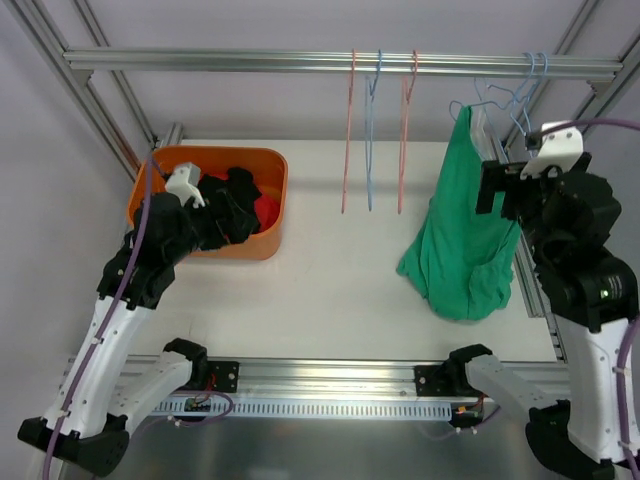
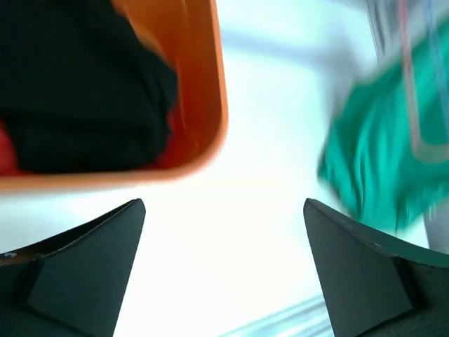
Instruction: Remove the tank top from the hanger
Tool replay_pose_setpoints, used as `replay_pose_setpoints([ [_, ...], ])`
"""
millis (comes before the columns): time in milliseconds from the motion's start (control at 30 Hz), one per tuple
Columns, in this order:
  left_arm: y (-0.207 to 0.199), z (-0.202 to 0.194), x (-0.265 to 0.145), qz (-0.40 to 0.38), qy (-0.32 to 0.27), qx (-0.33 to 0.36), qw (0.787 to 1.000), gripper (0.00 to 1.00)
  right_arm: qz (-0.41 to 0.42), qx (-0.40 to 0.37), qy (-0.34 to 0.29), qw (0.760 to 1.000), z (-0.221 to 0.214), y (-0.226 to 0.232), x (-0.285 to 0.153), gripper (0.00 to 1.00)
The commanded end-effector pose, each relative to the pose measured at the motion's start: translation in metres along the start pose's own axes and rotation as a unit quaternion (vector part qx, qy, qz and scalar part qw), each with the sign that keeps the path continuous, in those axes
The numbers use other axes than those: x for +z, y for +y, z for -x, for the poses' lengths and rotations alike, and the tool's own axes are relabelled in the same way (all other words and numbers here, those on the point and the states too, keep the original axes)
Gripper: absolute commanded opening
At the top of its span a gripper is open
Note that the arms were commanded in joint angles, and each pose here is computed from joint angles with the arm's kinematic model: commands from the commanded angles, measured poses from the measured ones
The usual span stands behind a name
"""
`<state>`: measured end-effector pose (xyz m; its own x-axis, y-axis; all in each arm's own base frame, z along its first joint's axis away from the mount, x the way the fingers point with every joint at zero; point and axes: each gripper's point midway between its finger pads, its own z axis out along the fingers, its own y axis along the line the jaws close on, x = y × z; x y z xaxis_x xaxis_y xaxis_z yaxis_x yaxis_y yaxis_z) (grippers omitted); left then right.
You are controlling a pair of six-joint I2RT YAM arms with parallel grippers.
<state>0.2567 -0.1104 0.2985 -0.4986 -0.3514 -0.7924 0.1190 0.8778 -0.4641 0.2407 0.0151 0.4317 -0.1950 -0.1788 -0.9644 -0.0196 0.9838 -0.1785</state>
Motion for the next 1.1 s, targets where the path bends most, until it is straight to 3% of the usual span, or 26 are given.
replay_pose_setpoints([
  [0,-0.018,-0.074,-0.017,-0.103,0.121,0.013,0.987,0.99,-0.08,-0.061,0.005,0.995,0.03,-0.038,0.026,0.99],
  [133,-0.028,-0.082,-0.064,-0.166,0.08,0.04,0.982,0.99,-0.062,-0.076,0.022,0.995,0.042,-0.046,0.058,0.9],
  [267,-0.024,-0.085,-0.083,-0.179,0.049,0.078,0.98,0.99,-0.055,-0.069,0.043,0.995,0.04,-0.057,0.091,0.8],
  [500,-0.015,-0.102,-0.081,-0.179,0.066,0.091,0.977,0.99,-0.037,-0.072,0.075,0.994,0.022,-0.061,0.127,0.66],
  [700,-0.016,-0.101,-0.083,-0.183,0.062,0.094,0.977,0.99,0.04,-0.04,0.082,0.995,0.007,-0.03,0.137,0.45],
  [933,-0.014,-0.102,-0.081,-0.176,0.063,0.092,0.978,0.99,0.024,0.002,0.082,0.996,0.007,-0.031,0.145,0.27],
  [1000,-0.015,-0.101,-0.08,-0.177,0.063,0.092,0.978,0.99,-0.019,0.011,0.095,0.995,0.001,-0.045,0.15,0.31],
  [1067,-0.015,-0.102,-0.08,-0.177,0.065,0.091,0.978,0.99,-0.038,0.015,0.097,0.994,-0.002,-0.05,0.149,0.43],
])
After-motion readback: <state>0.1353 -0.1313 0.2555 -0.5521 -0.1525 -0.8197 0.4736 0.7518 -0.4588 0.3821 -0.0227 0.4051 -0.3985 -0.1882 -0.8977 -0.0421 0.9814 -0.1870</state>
